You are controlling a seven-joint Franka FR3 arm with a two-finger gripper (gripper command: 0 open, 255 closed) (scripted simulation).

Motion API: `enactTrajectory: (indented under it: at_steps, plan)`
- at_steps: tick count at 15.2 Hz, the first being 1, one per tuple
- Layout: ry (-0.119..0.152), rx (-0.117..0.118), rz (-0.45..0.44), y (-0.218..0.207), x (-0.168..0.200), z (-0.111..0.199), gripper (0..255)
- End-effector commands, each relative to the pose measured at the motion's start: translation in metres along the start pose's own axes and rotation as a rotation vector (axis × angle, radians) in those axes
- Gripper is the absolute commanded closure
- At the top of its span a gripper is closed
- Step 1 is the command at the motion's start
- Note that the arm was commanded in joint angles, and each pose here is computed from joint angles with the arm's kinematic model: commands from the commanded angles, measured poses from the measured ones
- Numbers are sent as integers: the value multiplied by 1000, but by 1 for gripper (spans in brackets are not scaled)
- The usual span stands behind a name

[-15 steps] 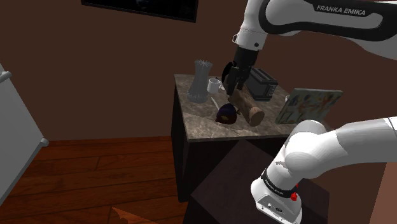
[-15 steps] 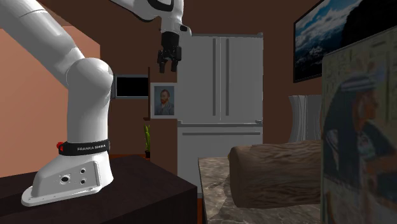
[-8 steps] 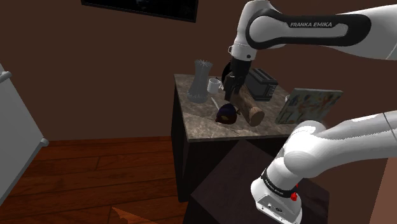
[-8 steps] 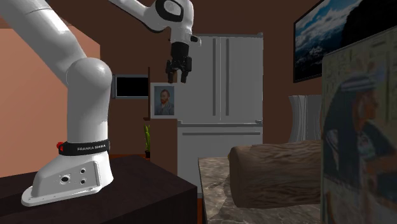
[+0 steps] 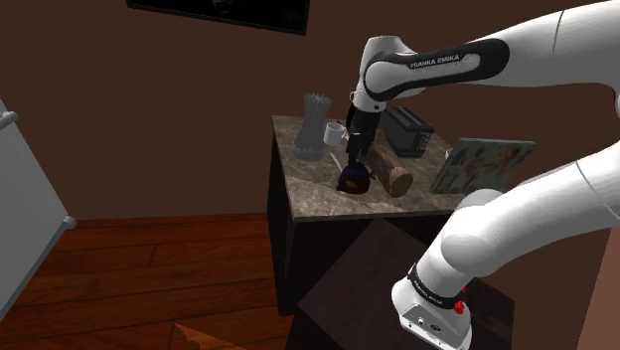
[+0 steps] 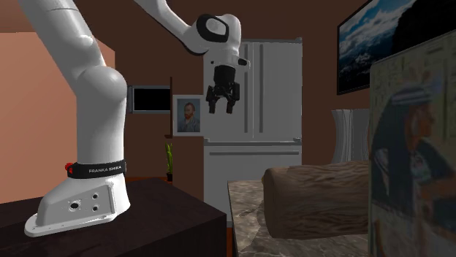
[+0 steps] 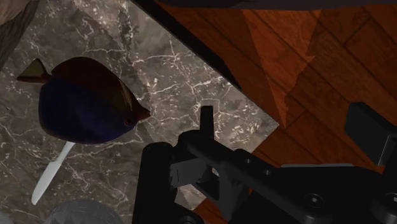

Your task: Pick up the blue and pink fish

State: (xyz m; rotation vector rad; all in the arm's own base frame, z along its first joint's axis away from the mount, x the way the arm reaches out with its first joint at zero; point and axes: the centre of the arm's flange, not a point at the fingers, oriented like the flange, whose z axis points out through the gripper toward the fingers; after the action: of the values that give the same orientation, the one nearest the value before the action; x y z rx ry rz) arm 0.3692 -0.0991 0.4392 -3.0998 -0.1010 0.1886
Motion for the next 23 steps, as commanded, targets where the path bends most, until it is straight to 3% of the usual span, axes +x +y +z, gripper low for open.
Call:
enactTrajectory:
  at_steps: [1,16,23]
  plan:
    - [-10,-10,-4,18,12,19,0]
    - [-90,-76,-24,151,83,143,0]
    - [-91,-76,-24,152,87,174,0]
